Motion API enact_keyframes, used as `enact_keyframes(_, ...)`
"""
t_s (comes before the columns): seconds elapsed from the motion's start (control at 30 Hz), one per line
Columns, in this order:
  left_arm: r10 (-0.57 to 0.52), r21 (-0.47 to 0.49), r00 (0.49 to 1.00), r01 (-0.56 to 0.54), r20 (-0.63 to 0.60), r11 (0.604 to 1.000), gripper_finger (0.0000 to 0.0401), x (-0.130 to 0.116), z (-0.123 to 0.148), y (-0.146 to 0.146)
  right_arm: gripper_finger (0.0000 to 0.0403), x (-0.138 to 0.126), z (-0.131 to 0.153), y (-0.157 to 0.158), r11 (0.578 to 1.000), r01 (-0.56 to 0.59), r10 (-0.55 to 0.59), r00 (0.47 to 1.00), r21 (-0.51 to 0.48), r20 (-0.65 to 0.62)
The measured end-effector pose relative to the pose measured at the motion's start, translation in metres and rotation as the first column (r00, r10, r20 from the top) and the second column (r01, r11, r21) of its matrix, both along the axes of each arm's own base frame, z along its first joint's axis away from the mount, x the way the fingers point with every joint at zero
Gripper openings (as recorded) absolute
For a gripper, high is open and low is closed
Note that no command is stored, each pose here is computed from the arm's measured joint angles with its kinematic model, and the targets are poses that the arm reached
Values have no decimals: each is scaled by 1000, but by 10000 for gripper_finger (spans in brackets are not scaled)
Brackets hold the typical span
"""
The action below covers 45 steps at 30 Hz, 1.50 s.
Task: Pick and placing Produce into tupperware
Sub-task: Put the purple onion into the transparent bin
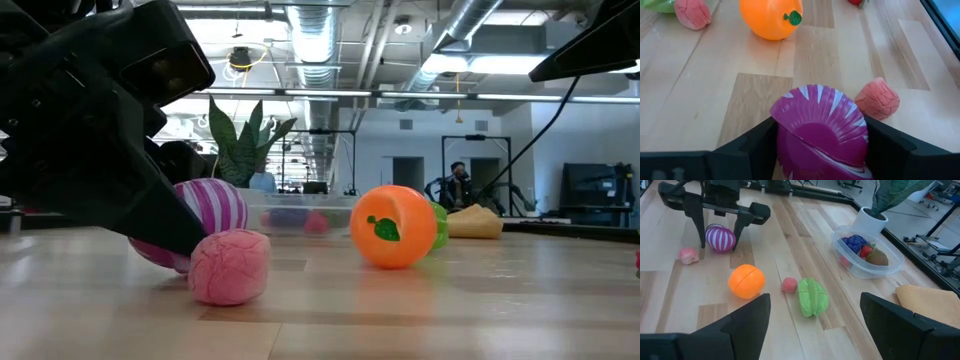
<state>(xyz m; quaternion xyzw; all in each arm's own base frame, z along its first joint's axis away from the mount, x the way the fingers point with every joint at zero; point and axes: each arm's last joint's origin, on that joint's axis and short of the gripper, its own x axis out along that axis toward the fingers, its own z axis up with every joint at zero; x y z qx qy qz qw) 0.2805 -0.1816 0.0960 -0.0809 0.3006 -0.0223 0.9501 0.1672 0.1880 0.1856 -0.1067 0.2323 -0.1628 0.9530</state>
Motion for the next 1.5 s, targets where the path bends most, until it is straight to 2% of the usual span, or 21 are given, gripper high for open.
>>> enact_keyframes(0.27,-21,-3,999,21,40,1000,231,2,4,-2,331,0,0,0,1000,0,0,1000,0,0)
enact_keyframes(0.5,-44,34,997,42,59,999,231,3,16,2,331,0,0,0,1000,0,0,1000,0,0)
enact_keyframes(0.77,-5,186,995,-13,99,982,231,4,48,24,330,0,0,0,1000,0,0,1000,0,0)
enact_keyframes(0.97,32,335,990,-77,140,939,231,11,71,54,330,0,0,0,1000,-1,1,1000,0,-1)
enact_keyframes(1.2,95,443,981,-163,170,882,231,23,89,103,330,0,0,0,1000,-1,1,1000,2,-2)
enact_keyframes(1.3,130,460,979,-189,158,868,231,29,89,128,330,0,0,0,1000,-1,1,1000,1,-2)
enact_keyframes(1.5,170,404,976,-213,139,890,231,35,88,180,330,0,0,0,1000,-1,1,1000,1,-2)
